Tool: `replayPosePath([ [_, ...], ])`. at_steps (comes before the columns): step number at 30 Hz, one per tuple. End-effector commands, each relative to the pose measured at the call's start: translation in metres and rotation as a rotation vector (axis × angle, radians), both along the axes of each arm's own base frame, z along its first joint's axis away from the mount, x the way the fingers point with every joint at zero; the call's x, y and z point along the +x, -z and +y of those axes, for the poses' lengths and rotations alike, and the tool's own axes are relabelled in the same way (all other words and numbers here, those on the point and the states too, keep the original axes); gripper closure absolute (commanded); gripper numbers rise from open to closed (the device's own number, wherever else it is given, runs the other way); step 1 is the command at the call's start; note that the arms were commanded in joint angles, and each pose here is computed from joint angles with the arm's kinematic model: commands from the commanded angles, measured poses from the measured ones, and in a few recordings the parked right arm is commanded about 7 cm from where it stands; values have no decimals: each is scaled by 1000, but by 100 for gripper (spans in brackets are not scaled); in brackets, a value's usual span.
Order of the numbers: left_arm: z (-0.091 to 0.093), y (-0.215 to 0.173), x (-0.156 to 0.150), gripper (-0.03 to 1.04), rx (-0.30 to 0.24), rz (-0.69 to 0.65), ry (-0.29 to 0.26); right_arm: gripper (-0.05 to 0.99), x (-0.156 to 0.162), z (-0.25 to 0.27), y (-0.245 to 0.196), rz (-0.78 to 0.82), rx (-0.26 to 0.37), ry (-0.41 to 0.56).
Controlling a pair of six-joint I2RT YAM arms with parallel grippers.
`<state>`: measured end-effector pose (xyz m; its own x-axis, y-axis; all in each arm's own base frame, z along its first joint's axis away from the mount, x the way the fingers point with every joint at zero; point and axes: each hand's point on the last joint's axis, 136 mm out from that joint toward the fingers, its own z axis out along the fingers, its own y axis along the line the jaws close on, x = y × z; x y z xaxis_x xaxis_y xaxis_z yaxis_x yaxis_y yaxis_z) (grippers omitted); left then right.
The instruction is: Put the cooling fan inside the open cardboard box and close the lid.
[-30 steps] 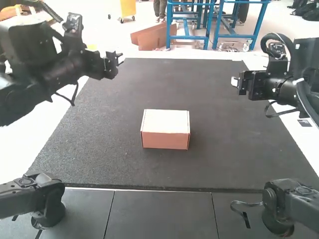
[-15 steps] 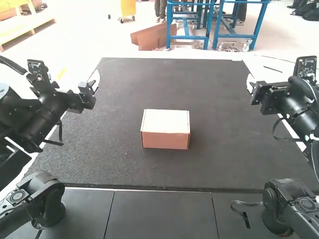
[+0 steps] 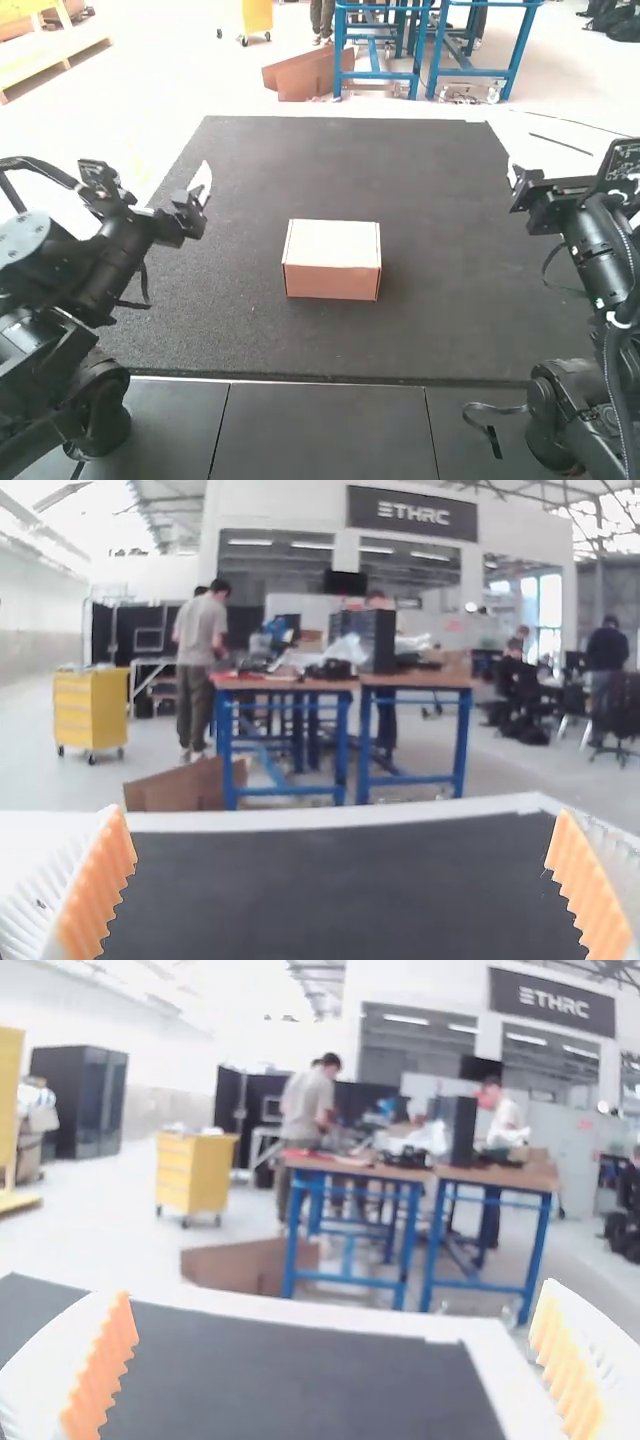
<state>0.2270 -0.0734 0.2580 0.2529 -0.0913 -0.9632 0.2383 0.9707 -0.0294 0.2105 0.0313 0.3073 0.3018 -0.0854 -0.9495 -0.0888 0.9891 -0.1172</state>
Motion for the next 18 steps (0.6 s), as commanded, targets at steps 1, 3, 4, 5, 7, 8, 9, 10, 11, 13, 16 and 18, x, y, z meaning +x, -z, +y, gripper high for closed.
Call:
replayPosePath([
  [1, -7, 18, -3, 4, 16, -8, 39, 3, 8, -1, 18, 27, -56, 27],
  [3, -8, 37, -1, 4, 44, 65, 41, 3, 13, -2, 31, 38, -57, 34],
  [4, -9, 47, 1, 4, 29, 112, 49, 3, 15, -1, 38, 36, -57, 34],
  [5, -9, 55, 3, 4, 9, 152, 54, 3, 18, -1, 47, 48, -59, 34],
  [7, -7, 61, 4, 4, -12, 183, 50, 3, 24, 0, 68, 89, -65, 34],
  [8, -6, 64, 5, 4, -21, 196, 44, 3, 27, 0, 77, 108, -67, 37],
  [9, -1, 65, 6, 4, -25, 203, 22, 3, 29, -3, 84, 124, -57, 53],
  [10, 4, 65, 8, 4, -31, 205, -1, 3, 31, -5, 92, 137, -46, 64],
  [11, 10, 66, 10, 4, -37, 208, -26, 3, 31, -6, 94, 134, -32, 67],
  [13, 25, 71, 13, 4, -49, 226, -86, 3, 33, -6, 107, 188, -15, 66],
  [16, 53, 77, 18, 4, -60, 247, -201, 3, 34, -7, 123, 256, 14, 61],
  [18, 70, 79, 19, 4, -60, 254, -269, 3, 34, -7, 131, 287, 13, 62],
])
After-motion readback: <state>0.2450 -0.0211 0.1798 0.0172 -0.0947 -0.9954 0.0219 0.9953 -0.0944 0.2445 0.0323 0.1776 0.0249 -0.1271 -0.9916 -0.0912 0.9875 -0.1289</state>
